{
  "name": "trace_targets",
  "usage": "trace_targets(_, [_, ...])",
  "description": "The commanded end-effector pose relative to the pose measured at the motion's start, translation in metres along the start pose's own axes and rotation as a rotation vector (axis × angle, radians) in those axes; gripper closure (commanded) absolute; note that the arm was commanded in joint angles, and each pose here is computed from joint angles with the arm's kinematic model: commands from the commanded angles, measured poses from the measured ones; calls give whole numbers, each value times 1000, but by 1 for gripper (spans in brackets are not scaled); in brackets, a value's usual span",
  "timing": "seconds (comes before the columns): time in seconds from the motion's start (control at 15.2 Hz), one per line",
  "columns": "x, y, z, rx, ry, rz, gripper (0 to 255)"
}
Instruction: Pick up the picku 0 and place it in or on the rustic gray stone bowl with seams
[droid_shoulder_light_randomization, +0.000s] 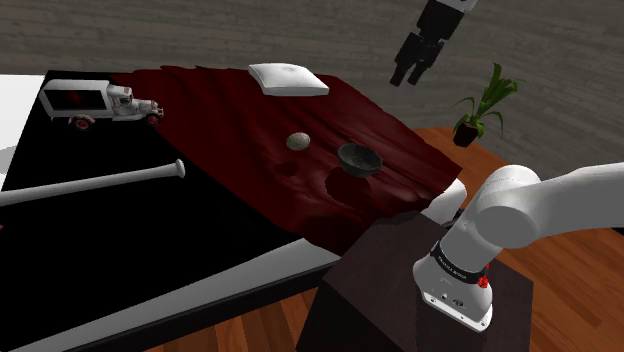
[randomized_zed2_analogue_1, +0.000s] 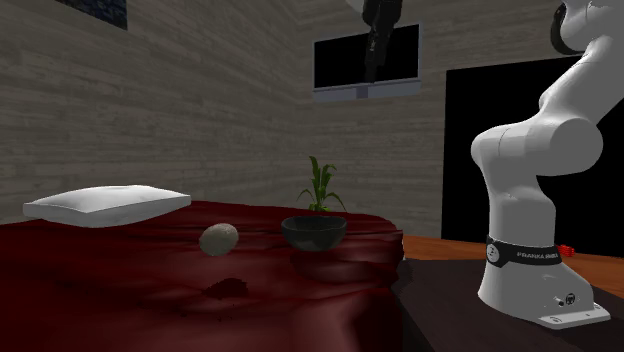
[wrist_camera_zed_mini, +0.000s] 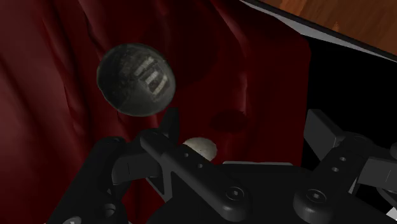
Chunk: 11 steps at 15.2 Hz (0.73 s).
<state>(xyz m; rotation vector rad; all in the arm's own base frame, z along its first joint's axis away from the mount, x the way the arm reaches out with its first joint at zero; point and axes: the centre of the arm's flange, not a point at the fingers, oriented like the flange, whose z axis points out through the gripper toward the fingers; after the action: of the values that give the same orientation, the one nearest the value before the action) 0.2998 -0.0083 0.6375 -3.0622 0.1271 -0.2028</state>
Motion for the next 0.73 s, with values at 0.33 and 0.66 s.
trace_targets(0.33, [32, 39, 48, 53, 7, -88, 0])
trace_targets(0.66, [68, 73, 99, 107, 14, -176, 0])
